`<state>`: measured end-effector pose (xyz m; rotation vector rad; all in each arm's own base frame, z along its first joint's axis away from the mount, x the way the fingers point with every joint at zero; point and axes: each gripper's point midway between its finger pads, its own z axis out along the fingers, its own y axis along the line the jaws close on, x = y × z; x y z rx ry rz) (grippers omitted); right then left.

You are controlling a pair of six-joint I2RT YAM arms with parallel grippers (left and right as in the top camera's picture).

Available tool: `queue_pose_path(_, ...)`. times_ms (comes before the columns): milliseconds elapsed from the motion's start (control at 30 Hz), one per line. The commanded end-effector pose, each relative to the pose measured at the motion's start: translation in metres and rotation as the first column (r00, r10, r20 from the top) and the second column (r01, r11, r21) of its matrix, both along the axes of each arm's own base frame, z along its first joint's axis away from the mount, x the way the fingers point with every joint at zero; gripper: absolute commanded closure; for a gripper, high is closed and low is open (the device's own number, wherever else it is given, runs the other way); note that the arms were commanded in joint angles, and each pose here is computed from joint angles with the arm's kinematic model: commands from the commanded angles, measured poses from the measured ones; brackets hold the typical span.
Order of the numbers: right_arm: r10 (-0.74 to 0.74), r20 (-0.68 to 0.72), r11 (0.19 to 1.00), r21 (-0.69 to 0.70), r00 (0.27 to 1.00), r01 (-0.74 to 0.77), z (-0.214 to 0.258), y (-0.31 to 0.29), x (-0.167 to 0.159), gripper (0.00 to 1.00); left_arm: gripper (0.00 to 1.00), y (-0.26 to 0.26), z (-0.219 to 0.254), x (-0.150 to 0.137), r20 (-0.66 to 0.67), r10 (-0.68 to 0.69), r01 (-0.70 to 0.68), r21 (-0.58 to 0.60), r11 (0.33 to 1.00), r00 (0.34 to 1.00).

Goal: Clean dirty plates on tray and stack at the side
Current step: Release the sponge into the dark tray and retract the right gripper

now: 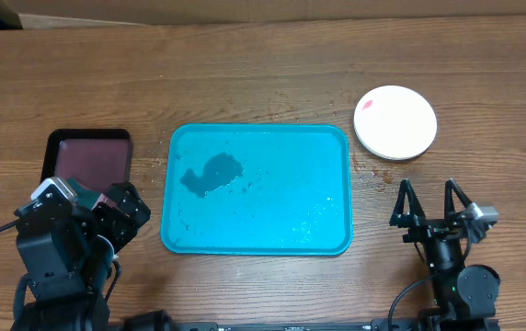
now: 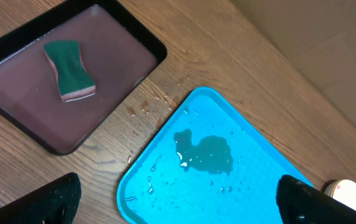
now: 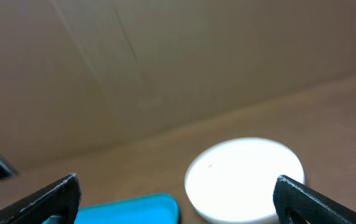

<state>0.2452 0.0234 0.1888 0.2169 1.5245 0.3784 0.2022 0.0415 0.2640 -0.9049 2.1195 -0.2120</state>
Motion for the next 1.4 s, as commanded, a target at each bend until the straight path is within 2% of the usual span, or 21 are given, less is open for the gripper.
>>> queue_pose_path(0, -0.024, -0.065, 0.999, -0.038, 0.998, 0.021, -0.0196, -0.0035, 0.0004, 0.00, 0.00, 0.0022, -0.0024, -0.0009, -0.006, 0.016, -0.015, 0.004, 1.000, 1.000)
queue_pose_path(100, 0.014, -0.056, 0.993, -0.117, 0.998, -0.020, -0.0194, 0.0034, -0.0002, 0.00, 0.00, 0.0022, -0.0024, -0.0009, -0.006, 0.016, -0.015, 0.004, 1.000, 1.000)
queue_pose_path(1367, 0.013, -0.056, 0.992, -0.121, 0.998, -0.020, -0.0194, 0.0033, -0.0001, 0.00, 0.00, 0.0036, -0.0068, -0.0062, -0.035, 0.017, -0.016, 0.027, 1.000, 0.999)
